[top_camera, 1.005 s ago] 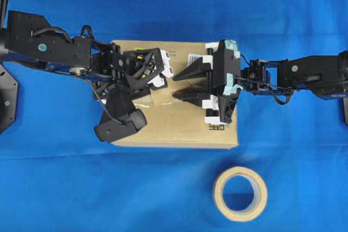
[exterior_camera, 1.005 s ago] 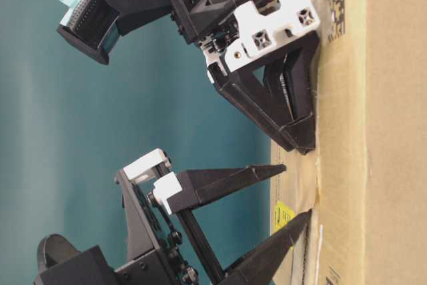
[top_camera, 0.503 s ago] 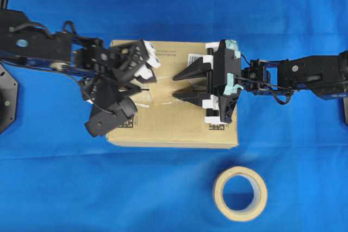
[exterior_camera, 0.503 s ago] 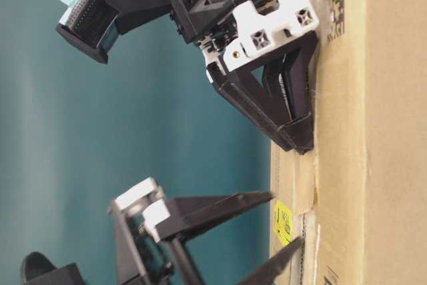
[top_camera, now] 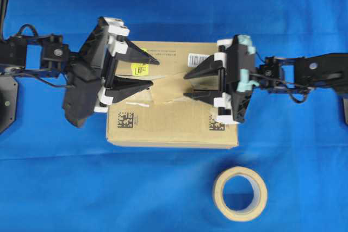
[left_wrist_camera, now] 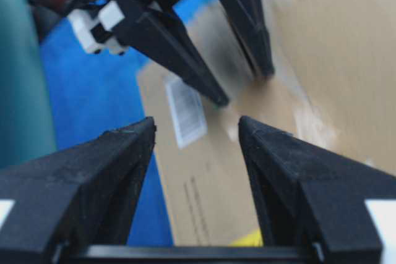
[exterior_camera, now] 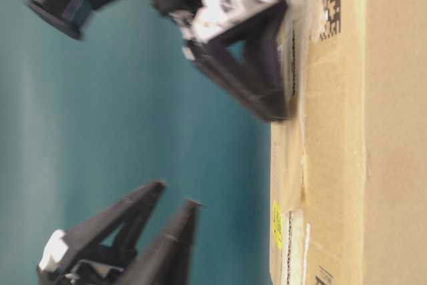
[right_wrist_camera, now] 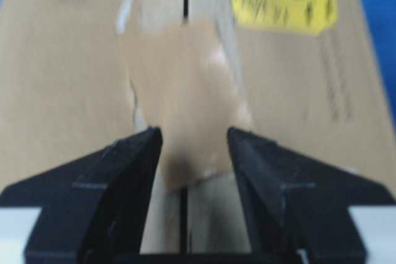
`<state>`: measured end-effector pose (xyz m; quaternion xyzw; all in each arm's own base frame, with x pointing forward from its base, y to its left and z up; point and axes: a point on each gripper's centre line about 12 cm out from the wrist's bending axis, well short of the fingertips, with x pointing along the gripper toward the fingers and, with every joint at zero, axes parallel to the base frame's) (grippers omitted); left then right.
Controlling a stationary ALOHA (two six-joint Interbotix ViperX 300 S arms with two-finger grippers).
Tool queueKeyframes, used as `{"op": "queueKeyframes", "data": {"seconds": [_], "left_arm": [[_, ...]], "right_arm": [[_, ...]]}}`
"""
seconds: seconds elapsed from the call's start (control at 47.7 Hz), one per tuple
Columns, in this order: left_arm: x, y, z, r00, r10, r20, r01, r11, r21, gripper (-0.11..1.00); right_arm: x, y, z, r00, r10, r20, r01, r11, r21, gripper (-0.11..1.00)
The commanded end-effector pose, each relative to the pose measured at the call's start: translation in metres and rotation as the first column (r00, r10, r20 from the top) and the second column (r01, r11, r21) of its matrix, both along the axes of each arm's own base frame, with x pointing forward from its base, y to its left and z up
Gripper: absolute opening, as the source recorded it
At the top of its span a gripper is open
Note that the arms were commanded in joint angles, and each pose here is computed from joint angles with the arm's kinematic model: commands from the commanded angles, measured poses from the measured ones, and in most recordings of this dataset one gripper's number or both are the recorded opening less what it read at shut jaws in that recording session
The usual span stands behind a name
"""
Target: Apply tape along the seams of the closed cardboard box to seal it securely.
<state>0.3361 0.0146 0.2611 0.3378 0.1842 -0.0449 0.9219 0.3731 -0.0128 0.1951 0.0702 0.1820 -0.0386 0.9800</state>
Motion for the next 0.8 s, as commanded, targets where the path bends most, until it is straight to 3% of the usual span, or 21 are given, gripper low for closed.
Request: {"op": "queueKeyframes", "data": {"seconds": [0.0, 0.084, 0.168, 0.251, 0.314, 0.377, 0.545, 0.775], "left_arm": [[-0.002, 0.0, 0.014, 0.996, 0.041, 0.084, -0.033, 0.994, -0.101, 0.51], [-0.004, 0.0, 0.013, 0.992, 0.089, 0.095, -0.066, 0.973, -0.22, 0.44], [-0.005, 0.0, 0.007, 0.986, 0.137, 0.09, -0.099, 0.935, -0.341, 0.28], [-0.004, -0.002, 0.0, 0.983, 0.157, 0.091, -0.108, 0.911, -0.398, 0.08], [-0.003, -0.002, -0.005, 0.981, 0.165, 0.1, -0.109, 0.9, -0.422, -0.01], [-0.001, -0.004, -0.011, 0.98, 0.168, 0.108, -0.104, 0.892, -0.439, 0.0], [0.01, -0.007, -0.034, 0.982, 0.162, 0.093, -0.104, 0.888, -0.447, 0.0], [0.024, -0.011, -0.062, 0.986, 0.165, 0.022, -0.136, 0.871, -0.472, 0.0]], "right_arm": [[-0.001, 0.0, 0.027, 0.997, 0.001, 0.082, -0.001, 1.0, -0.007, 0.53], [0.0, -0.003, 0.033, 0.993, -0.006, 0.12, 0.008, 1.0, -0.012, 0.46], [0.001, -0.006, 0.035, 0.99, -0.015, 0.143, 0.017, 1.0, -0.014, 0.23], [0.003, -0.007, 0.038, 0.986, -0.016, 0.166, 0.019, 1.0, -0.018, 0.02], [0.005, -0.007, 0.039, 0.984, -0.017, 0.175, 0.02, 1.0, -0.019, 0.0], [0.008, -0.007, 0.037, 0.985, -0.017, 0.173, 0.02, 1.0, -0.019, 0.0], [0.022, -0.012, 0.028, 0.988, -0.026, 0.152, 0.029, 0.999, -0.018, 0.0], [0.04, -0.015, 0.006, 0.994, -0.035, 0.102, 0.036, 0.999, -0.012, 0.0]]}}
